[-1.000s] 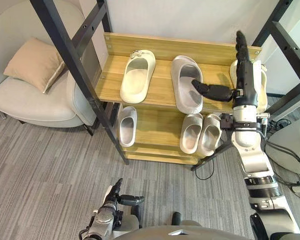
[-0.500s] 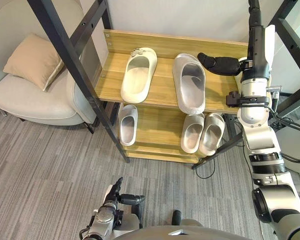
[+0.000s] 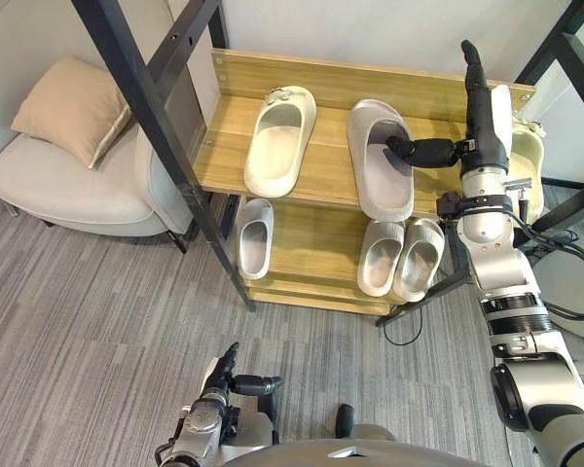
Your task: Organize the slippers on the shoe rack
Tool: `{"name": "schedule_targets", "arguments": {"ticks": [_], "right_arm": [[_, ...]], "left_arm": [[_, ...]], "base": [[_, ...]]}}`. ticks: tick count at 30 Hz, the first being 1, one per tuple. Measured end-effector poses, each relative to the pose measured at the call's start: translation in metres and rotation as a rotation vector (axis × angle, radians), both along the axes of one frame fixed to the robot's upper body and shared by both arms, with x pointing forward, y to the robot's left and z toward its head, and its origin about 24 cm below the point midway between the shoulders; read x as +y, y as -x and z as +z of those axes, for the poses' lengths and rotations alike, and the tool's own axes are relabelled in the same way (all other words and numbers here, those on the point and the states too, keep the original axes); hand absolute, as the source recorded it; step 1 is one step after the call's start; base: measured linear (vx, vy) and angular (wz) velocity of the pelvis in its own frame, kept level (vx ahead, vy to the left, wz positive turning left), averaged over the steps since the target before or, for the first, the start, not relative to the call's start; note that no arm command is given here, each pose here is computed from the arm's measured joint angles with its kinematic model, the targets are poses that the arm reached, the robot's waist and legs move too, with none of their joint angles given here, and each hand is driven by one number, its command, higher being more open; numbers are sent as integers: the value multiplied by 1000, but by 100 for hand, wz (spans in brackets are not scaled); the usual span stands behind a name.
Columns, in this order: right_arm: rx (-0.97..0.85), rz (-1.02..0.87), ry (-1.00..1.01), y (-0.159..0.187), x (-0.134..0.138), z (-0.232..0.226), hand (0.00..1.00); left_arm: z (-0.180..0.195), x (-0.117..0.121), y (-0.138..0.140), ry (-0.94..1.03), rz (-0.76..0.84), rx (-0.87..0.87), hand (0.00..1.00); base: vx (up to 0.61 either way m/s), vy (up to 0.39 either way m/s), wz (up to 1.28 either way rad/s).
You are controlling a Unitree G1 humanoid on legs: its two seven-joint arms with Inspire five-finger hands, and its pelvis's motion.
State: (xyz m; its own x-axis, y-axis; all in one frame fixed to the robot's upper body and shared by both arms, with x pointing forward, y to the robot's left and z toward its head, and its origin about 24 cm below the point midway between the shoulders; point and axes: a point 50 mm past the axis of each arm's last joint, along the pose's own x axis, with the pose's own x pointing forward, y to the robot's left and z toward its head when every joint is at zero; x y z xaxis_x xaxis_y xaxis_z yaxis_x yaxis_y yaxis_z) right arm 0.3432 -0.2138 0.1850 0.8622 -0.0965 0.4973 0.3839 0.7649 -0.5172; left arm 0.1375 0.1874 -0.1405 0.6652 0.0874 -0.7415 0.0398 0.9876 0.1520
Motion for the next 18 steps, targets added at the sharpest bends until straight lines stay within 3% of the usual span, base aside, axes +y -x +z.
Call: {"name": "schedule_targets", "arguments": {"ticks": [10,11,18], "right_arm": [[48,10,19,-9,5,-6,100],[49,7,18,-11,5,-4,0],[49,44,77,-25,17,14,0]], "left_arm": [[1,3,-1,5,14,-6,100],[1,4,-1,6,15,-7,100],[4,9,-4,20,59,-28,100]], "base": [[-26,-1,2],[-75,4,-2],[-56,0,1]]}}
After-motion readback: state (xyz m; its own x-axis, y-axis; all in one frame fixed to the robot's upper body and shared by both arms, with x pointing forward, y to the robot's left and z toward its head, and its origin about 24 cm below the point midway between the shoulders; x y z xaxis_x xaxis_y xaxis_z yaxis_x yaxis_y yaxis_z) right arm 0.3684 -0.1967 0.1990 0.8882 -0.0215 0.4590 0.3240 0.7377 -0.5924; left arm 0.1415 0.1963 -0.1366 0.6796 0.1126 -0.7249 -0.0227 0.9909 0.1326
